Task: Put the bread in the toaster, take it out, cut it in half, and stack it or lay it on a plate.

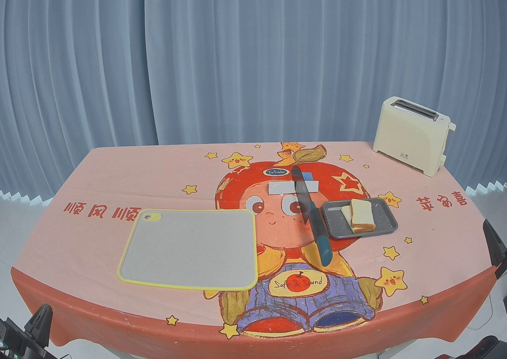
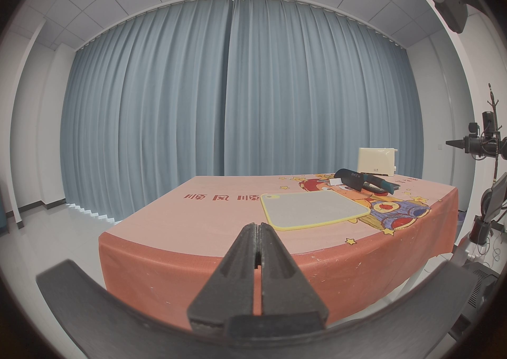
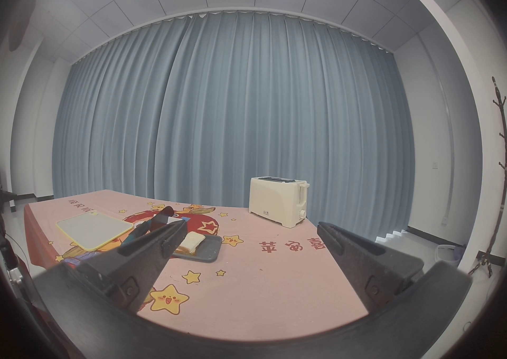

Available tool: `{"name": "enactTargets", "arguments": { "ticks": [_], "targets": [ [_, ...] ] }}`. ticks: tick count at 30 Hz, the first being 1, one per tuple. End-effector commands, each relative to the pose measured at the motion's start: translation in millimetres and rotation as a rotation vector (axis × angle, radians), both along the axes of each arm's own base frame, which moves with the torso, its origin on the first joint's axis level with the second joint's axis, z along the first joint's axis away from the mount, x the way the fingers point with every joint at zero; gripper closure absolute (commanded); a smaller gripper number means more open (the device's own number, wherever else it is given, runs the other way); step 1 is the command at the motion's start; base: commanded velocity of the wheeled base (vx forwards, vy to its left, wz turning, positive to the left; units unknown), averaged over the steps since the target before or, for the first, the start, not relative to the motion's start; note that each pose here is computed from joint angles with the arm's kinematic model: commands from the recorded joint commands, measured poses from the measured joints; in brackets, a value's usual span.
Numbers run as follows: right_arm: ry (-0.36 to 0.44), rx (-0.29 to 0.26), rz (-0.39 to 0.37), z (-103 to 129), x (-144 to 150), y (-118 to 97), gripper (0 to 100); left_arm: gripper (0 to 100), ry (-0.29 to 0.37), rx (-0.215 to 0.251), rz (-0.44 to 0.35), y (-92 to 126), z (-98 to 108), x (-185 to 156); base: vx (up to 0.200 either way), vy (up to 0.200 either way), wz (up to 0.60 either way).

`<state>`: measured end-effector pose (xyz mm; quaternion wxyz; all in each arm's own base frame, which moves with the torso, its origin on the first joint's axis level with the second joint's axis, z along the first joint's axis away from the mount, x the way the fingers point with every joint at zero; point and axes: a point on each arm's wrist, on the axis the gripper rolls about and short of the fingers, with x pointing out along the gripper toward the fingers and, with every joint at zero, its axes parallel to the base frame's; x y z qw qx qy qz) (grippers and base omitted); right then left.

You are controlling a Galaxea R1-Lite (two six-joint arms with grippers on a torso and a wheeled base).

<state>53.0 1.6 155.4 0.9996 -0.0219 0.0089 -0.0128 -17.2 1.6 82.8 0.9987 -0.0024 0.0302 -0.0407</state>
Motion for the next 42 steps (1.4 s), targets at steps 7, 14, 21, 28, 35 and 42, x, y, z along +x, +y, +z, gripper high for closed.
{"name": "enactTargets", "arguments": {
  "ticks": [7,14,21,28,35,42],
  "targets": [
    [0.007,-0.003,-0.009,-3.4,-1.0,-0.5,0,100,0.019,0.001,0.0,-0.1,-5.0,1.1,0.0,0.0,0.0],
    [-0.032,0.0,-0.015,-9.9,-13.0,-1.5,0,100,0.018,0.001,0.0,-0.1,-4.8,1.1,0.0,0.0,0.0],
    [-0.051,-0.017,-0.052,-28.2,-28.8,-3.3,0,100,0.018,0.001,0.0,-0.1,-4.8,1.1,0.0,0.0,0.0],
    [-0.011,-0.026,-0.05,-39.9,-52.4,-3.8,0,100,0.018,0.001,0.0,-0.1,-4.8,1.1,0.0,0.0,0.0],
    [0.016,-0.029,-0.044,-45.7,-67.8,-4.2,0,100,0.018,0.001,0.0,-0.1,-4.8,1.1,0.0,0.0,0.0],
    [0.025,-0.029,-0.042,-56.3,-70.4,-4.3,0,100,0.018,0.001,0.0,-0.1,-4.8,1.1,0.0,0.0,0.0]
  ]
}}
